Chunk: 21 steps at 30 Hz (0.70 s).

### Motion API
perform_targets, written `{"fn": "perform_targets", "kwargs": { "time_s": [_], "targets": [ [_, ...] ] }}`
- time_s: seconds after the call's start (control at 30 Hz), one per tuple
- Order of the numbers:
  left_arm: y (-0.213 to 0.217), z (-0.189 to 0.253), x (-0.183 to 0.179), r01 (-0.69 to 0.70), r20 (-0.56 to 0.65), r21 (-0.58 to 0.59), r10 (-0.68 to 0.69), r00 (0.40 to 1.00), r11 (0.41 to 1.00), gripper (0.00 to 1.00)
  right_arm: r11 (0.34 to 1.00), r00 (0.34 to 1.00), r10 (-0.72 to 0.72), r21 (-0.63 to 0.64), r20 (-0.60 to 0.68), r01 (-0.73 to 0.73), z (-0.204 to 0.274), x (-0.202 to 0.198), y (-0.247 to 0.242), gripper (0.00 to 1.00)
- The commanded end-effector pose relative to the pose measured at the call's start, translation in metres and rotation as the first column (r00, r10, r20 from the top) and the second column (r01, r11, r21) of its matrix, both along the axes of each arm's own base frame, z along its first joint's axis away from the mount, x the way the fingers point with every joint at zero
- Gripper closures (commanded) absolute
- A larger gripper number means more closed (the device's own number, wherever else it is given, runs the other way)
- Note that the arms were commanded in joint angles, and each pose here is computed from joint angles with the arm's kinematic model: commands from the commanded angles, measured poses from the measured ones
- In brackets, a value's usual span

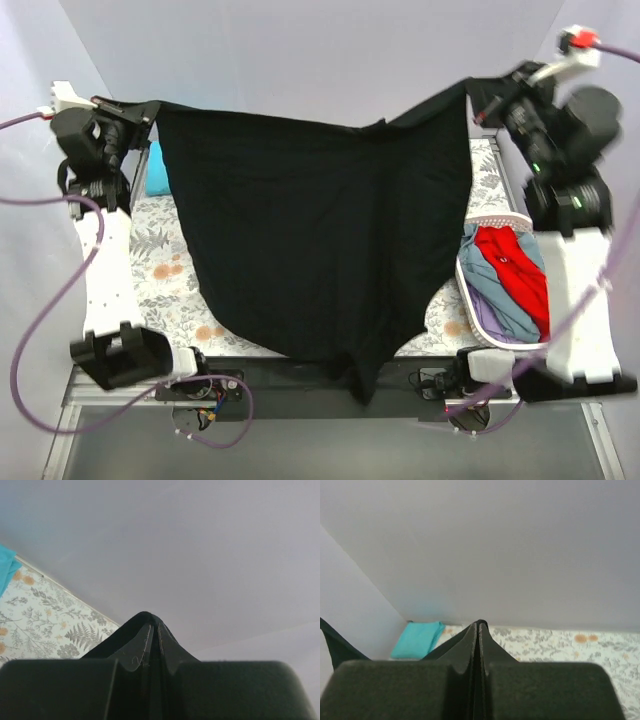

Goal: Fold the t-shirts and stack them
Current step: Flatten the tshirt out

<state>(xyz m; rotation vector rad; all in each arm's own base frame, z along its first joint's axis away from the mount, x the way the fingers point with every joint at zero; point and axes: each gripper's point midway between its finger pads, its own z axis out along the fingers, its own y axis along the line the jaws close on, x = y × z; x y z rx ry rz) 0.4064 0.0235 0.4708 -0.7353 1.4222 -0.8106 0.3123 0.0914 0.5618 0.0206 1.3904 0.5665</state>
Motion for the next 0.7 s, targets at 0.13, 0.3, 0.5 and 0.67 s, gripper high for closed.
{"fn": "perform_targets", "kwargs": {
  "time_s": [0.13,0.3,0.5,0.67],
  "targets": [
    [-0.002,0.013,0.095,0.116,0.097,-0.011,-0.115,0.989,0.993,1.0,1.0,0.994,0.01,-0.03,0.113,-0.007,0.033,0.114,0.017,0.99],
    [-0.008,0.052,0.164,0.173,0.217,0.017,-0.173,0.961,0.985,1.0,1.0,0.964,-0.002,-0.011,0.265,0.005,0.081,0.143,0.019,0.99],
    [0.0,0.084,0.179,0.159,0.373,0.044,-0.164,0.913,0.986,1.0,0.996,0.899,-0.092,0.02,0.428,0.092,0.111,0.136,0.004,0.99],
    [0.007,0.034,0.202,0.166,0.302,0.031,-0.167,0.939,0.986,1.0,0.992,0.943,-0.101,-0.036,0.319,0.118,0.058,0.156,0.004,0.99]
  ]
}}
